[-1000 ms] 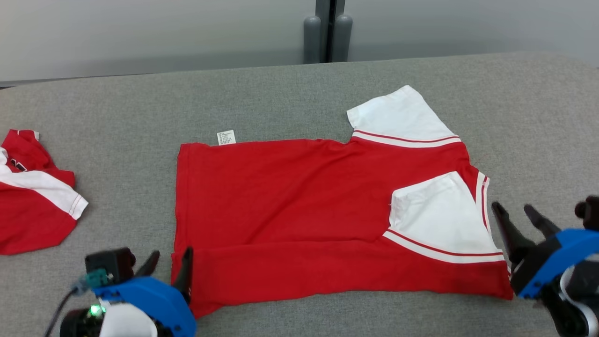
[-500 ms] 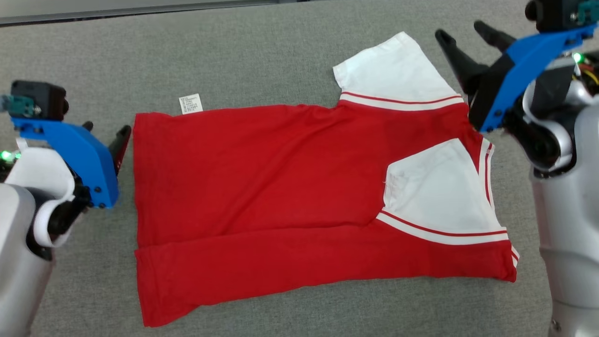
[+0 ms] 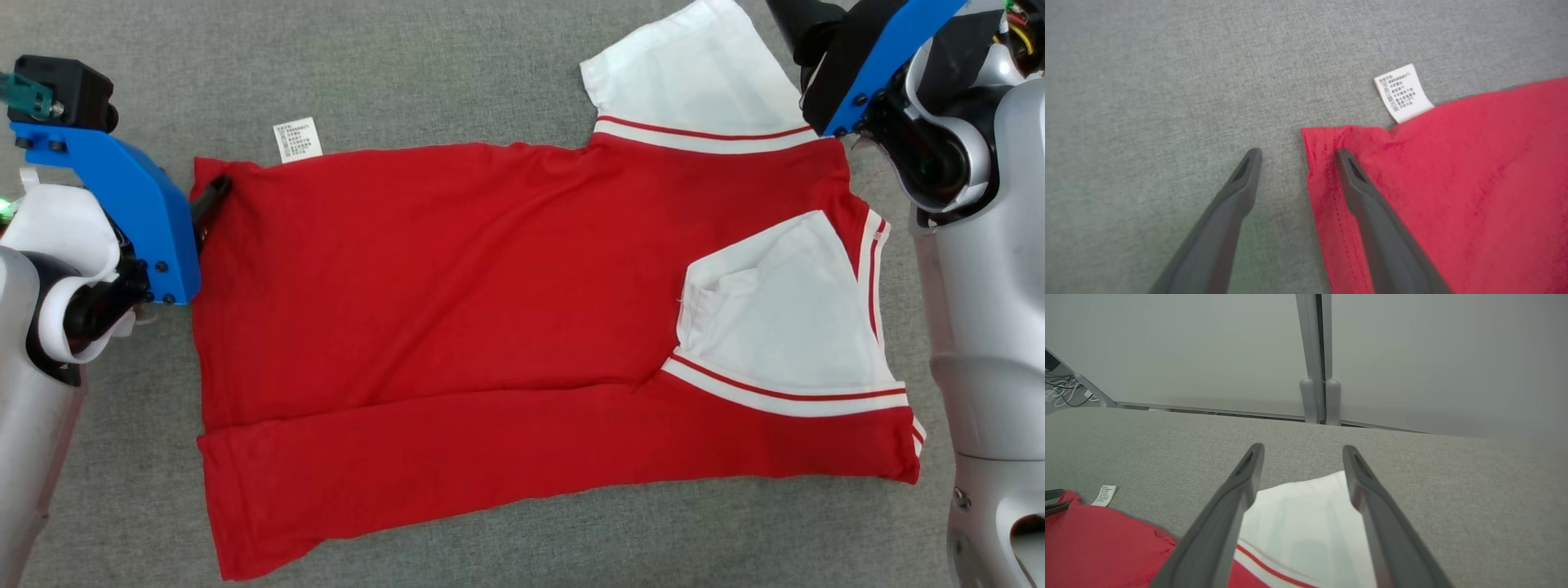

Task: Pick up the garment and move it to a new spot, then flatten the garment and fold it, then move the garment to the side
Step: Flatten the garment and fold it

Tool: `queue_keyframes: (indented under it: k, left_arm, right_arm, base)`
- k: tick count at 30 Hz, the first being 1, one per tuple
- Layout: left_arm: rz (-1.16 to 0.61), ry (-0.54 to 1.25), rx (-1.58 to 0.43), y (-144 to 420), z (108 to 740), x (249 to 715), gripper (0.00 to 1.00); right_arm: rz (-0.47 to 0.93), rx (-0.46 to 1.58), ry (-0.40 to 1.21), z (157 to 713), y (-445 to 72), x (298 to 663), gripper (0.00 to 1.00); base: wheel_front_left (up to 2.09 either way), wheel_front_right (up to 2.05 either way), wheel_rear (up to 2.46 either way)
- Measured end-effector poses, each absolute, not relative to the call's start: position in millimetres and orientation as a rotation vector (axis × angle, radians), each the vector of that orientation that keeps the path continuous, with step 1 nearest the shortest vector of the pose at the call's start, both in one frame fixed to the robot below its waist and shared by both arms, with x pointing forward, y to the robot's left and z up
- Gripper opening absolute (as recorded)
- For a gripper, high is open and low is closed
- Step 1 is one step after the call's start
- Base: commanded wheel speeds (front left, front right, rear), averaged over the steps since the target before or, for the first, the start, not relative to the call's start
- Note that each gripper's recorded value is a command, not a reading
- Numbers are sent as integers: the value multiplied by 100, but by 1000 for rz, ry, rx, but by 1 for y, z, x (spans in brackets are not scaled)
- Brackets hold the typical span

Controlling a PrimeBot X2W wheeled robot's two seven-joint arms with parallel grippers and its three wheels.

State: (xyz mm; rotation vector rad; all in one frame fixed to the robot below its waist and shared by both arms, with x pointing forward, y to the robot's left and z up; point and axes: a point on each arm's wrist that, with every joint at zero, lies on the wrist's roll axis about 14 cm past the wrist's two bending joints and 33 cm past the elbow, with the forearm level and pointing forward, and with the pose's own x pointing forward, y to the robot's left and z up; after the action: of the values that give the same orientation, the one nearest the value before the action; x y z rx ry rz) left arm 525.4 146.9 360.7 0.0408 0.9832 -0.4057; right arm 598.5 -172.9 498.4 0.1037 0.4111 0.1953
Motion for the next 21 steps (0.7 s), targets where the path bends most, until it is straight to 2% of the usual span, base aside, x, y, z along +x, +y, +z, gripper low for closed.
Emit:
queue_keyframes:
  k: [5, 6, 7, 8, 11, 15, 21]
  left_arm:
    - [-398, 1005, 33, 144, 349, 530, 100]
    - [-399, 1016, 34, 144, 348, 529, 49]
    - [-401, 1028, 36, 144, 346, 528, 16]
    - [-407, 1037, 38, 144, 346, 526, 0]
    - [-430, 1032, 27, 139, 348, 523, 0]
    - [-426, 941, -9, 133, 356, 522, 0]
    - [-418, 820, -66, 127, 367, 514, 0]
  right_arm:
    - [182, 126, 452, 475, -177, 600, 100]
    - [179, 126, 464, 471, -178, 600, 100]
    - [174, 126, 472, 467, -180, 599, 100]
    - [169, 127, 480, 464, -182, 600, 100]
    - [150, 119, 489, 460, -189, 604, 100]
    - [115, 78, 518, 450, -200, 614, 100]
    - [69, 10, 636, 412, -207, 627, 100]
  base:
    - [0, 0, 0]
    - [0, 0, 0]
    - [0, 0, 0]
    - [0, 0, 0]
    - [0, 0, 0]
    - [0, 0, 0]
    - [0, 0, 0]
